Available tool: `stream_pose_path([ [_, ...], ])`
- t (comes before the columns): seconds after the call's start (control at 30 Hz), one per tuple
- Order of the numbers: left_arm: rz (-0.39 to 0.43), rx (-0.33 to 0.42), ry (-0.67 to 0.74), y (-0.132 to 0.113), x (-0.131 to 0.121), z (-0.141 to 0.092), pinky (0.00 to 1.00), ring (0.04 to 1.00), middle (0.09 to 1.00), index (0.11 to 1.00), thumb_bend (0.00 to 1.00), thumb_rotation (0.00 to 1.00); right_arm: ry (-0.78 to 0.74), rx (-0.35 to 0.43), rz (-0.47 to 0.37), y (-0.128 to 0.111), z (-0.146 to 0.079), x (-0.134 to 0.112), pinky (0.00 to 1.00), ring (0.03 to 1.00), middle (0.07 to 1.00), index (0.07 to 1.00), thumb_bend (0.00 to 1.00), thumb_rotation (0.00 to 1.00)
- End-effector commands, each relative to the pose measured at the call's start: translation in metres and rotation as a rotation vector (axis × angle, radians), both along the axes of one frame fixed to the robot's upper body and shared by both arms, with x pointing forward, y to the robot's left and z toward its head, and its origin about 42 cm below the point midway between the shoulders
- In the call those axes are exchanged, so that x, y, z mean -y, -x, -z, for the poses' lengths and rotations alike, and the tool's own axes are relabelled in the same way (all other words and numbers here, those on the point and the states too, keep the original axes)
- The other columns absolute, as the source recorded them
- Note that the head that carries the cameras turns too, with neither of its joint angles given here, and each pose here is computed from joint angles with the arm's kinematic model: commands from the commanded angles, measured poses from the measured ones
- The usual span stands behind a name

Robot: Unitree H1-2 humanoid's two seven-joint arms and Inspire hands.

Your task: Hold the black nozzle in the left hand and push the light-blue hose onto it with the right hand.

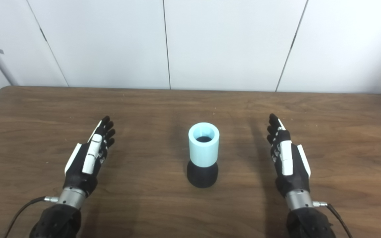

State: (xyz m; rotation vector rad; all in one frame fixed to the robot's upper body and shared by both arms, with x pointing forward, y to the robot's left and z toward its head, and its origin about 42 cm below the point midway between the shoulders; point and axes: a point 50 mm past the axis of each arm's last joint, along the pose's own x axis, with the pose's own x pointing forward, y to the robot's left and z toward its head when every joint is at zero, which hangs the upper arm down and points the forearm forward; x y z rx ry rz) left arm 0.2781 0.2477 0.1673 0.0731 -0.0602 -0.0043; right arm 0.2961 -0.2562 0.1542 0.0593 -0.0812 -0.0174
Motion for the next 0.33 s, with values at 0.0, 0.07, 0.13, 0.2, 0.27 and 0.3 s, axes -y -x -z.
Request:
stream_pose_path([
  [0.0,-0.005,0.088,0.0,-0.0066,-0.0013,-0.0153,1.0,1.0,0.999,0.993,0.59,1.0,-0.014,0.053,0.0,-0.0069,-0.0124,-0.0017,1.0,1.0,0.991,0.967,0.56,1.0],
  [0.07,-0.012,0.094,0.001,-0.0074,-0.0022,-0.0149,1.0,1.0,0.998,0.993,0.59,1.0,-0.027,0.051,-0.005,-0.0067,-0.0116,-0.0032,1.0,1.0,0.993,0.97,0.56,1.0],
  [0.13,-0.022,0.102,0.006,-0.0077,-0.0027,-0.0149,1.0,1.0,0.997,0.993,0.59,1.0,-0.041,0.052,-0.01,-0.0069,-0.0118,-0.0032,1.0,1.0,0.993,0.972,0.56,1.0],
  [0.2,-0.033,0.111,0.01,-0.0076,-0.003,-0.0154,1.0,1.0,0.995,0.992,0.58,1.0,-0.051,0.055,-0.014,-0.0069,-0.013,-0.0032,1.0,1.0,0.993,0.973,0.56,1.0],
  [0.27,-0.047,0.123,0.009,-0.0073,-0.003,-0.0164,1.0,1.0,0.993,0.991,0.57,1.0,-0.058,0.057,-0.015,-0.0064,-0.0143,-0.0026,1.0,1.0,0.993,0.973,0.56,1.0],
  [0.3,-0.054,0.129,0.007,-0.0073,-0.0033,-0.0168,1.0,1.0,0.991,0.99,0.57,1.0,-0.061,0.058,-0.014,-0.0063,-0.0146,-0.0024,1.0,1.0,0.994,0.973,0.56,1.0],
])
